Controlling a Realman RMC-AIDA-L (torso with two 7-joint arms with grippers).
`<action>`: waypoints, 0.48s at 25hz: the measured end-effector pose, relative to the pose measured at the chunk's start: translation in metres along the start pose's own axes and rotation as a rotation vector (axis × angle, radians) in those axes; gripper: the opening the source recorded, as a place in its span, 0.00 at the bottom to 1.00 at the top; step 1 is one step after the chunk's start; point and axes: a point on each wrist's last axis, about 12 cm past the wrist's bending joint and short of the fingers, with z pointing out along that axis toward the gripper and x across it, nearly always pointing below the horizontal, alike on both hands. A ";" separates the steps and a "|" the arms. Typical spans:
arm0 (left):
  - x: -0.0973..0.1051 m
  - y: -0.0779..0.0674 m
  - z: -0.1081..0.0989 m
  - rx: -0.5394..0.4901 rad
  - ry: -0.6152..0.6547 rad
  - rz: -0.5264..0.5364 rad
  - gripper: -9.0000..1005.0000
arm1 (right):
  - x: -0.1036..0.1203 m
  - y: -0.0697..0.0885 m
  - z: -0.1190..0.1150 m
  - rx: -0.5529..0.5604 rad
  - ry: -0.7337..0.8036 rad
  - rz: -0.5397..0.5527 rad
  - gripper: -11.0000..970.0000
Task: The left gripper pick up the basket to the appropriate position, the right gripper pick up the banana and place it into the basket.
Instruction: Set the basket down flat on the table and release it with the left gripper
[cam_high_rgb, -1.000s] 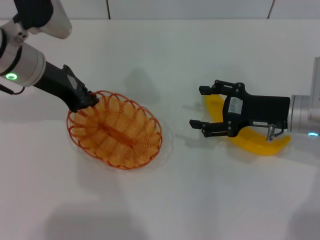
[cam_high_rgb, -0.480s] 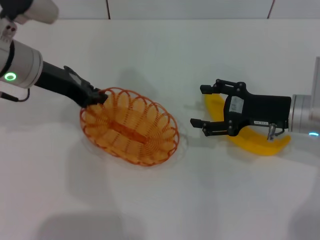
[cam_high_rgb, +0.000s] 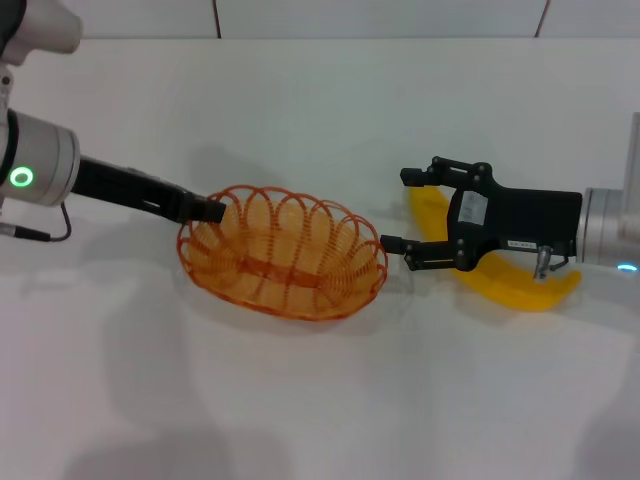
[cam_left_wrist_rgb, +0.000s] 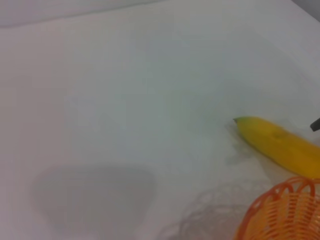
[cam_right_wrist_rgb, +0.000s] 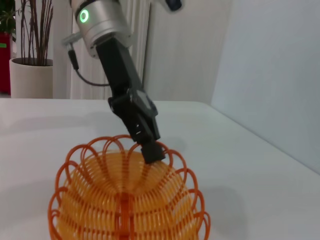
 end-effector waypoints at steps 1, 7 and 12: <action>0.003 0.001 0.002 0.008 0.000 -0.029 0.09 | 0.000 0.000 0.000 0.000 0.000 0.000 0.90; 0.009 0.001 0.009 0.047 -0.007 -0.084 0.09 | 0.000 0.000 0.000 0.001 -0.002 0.001 0.90; 0.016 0.006 0.017 0.038 0.008 -0.123 0.09 | -0.002 -0.001 0.002 -0.002 -0.004 -0.005 0.90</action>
